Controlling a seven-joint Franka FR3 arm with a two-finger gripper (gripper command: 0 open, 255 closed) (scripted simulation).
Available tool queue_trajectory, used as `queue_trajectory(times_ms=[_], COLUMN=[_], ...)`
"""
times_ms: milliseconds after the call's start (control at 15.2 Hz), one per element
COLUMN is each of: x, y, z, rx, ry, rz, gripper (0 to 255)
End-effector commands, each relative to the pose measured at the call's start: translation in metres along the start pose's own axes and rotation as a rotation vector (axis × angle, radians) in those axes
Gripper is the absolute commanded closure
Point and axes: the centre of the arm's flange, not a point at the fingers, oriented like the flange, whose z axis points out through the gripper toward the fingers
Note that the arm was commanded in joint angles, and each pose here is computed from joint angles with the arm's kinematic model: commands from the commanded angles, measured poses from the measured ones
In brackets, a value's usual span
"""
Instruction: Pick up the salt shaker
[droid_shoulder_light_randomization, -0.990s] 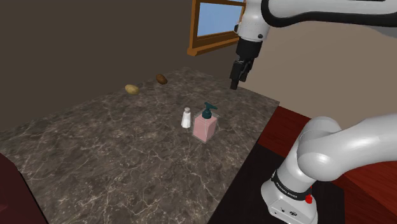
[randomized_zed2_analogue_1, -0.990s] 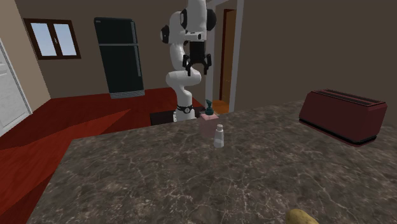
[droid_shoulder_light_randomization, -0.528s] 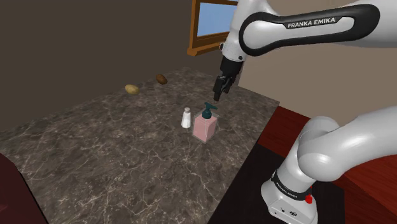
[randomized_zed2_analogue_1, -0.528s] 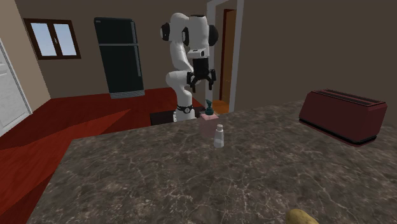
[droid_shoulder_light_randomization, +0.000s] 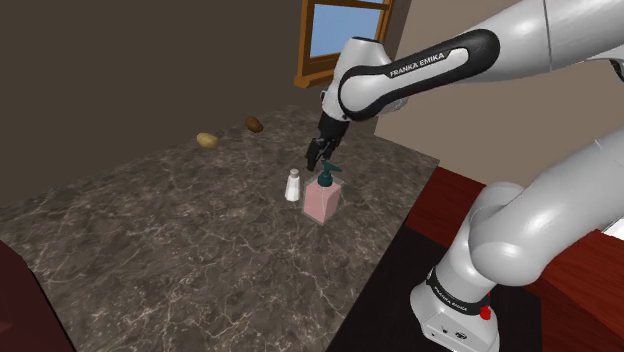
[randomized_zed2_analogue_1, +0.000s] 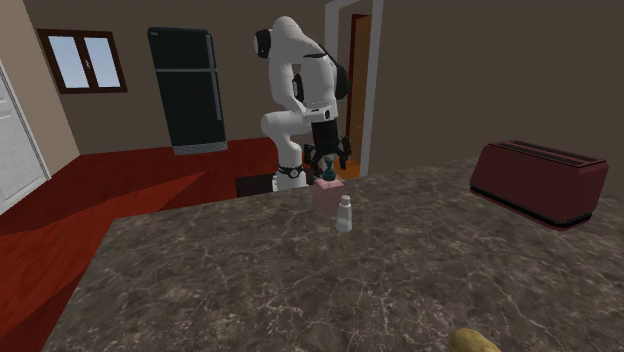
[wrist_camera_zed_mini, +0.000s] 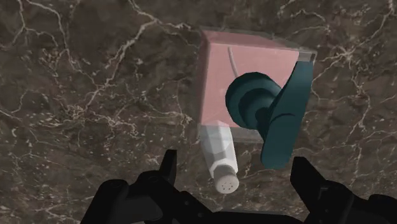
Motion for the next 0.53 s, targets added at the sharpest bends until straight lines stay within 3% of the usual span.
queue_trajectory(times_ms=[0, 264, 462], x=[0.011, 0.038, 0.039], y=[-0.001, 0.001, 0.002], z=[0.021, 0.062, 0.076], rx=[0.01, 0.033, 0.035], ry=[0.026, 0.071, 0.075], rz=[0.0, 0.0, 0.0], gripper=[0, 0, 0])
